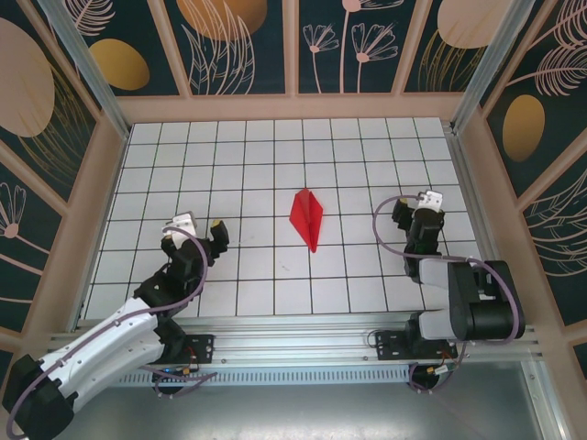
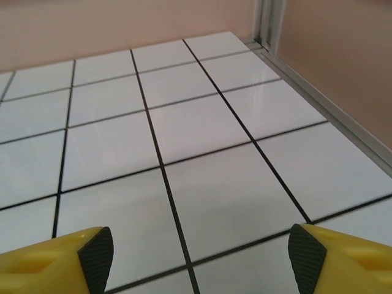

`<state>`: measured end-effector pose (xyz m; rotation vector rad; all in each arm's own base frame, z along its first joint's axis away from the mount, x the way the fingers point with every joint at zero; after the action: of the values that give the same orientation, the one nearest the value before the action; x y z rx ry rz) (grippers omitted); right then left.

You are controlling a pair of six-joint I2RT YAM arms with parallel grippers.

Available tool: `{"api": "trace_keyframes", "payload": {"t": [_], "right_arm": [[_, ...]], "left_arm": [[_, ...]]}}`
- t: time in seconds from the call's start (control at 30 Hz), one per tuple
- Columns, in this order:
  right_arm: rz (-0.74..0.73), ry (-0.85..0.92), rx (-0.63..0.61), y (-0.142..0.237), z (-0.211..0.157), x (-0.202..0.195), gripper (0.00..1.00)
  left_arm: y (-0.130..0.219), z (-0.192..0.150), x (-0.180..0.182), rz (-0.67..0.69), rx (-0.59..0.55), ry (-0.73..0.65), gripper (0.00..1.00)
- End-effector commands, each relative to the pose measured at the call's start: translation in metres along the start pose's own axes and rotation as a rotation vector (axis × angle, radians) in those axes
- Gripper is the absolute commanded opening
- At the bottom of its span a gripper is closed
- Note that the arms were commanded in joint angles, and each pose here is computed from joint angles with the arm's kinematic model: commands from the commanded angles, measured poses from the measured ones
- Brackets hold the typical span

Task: Fold a paper plane with a square sheet of paper (pick it up from the middle)
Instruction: Reset both arms

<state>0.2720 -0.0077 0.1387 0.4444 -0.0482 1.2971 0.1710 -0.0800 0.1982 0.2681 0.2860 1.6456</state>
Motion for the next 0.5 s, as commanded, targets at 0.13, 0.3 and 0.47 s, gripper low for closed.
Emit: {"api": "trace_keyframes", "payload": {"t": [0.13,0.3,0.47], "right_arm": [[0.196,0.006,-0.108,-0.003,-0.003,0.001,0.78],[0.197,-0.004,-0.092,-0.007,-0.002,-0.001,0.77],[0.041,-0.066,-0.179,0.000,0.000,-0.009,0.99]], "left_arm": [[0.000,0.011,-0.001,-0.018,-0.005,-0.016,0.99],[-0.006,0.016,0.000,0.005,-0.009,-0.047,0.99],[-0.017,0.026,0.015,0.090,-0.031,0.005,0.98]]}}
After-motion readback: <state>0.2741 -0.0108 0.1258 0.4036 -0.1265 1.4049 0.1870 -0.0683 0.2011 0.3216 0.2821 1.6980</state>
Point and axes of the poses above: each hand's point on the last joint's axis, 136 mm out from that joint toward the fingers, its own y axis back along the fingers, its own x axis along the line the jaws close on, z = x × y, the point moved 10 cm from there along y, back along the fingers, and after that the axes turned 13 degrees about -y, right-handed, at the moved point
